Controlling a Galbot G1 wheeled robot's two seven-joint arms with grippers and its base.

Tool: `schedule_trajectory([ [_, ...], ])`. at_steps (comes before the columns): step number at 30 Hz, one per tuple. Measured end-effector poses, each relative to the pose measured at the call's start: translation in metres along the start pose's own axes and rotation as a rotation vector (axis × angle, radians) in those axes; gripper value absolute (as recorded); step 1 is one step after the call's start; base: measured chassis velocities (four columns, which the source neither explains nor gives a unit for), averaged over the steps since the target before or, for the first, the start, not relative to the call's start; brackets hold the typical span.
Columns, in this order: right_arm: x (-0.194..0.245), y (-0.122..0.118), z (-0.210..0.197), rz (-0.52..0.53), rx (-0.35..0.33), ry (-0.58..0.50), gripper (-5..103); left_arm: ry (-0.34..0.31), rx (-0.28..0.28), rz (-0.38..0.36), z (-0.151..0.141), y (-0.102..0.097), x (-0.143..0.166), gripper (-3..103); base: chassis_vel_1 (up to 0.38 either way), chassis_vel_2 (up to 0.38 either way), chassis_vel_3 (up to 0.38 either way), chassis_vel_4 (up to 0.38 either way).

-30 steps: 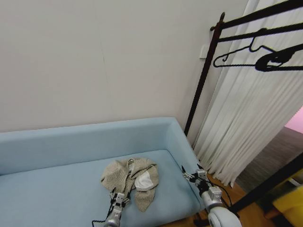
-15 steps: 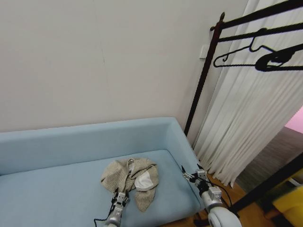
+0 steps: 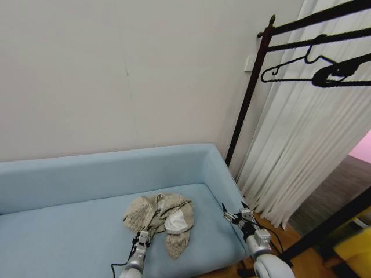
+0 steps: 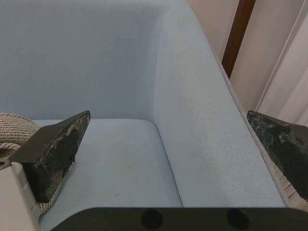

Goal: Pick up the clothes from the sofa and hang them on the clothes hanger.

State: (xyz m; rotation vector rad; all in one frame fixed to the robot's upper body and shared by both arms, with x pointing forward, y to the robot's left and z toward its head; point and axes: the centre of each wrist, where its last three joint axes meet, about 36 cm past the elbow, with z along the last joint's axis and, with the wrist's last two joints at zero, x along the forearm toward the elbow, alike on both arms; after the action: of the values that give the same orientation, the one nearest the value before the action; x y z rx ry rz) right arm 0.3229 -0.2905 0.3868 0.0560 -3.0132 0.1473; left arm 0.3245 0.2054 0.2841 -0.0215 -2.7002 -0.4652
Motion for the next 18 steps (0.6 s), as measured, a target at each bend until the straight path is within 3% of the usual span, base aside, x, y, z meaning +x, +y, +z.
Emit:
schedule_trajectory([
  [10, -0.001, 0.000, 0.003, -0.001, -0.005, -0.010, 100, -0.050, 0.079, -0.067, -0.030, 0.042, 0.005, 2, 0.000, 0.000, 0.000, 0.000],
  [18, -0.004, 0.001, 0.003, -0.004, -0.005, -0.018, 100, -0.023, 0.146, -0.155, -0.026, 0.074, 0.004, 2, 0.000, 0.000, 0.000, 0.000],
])
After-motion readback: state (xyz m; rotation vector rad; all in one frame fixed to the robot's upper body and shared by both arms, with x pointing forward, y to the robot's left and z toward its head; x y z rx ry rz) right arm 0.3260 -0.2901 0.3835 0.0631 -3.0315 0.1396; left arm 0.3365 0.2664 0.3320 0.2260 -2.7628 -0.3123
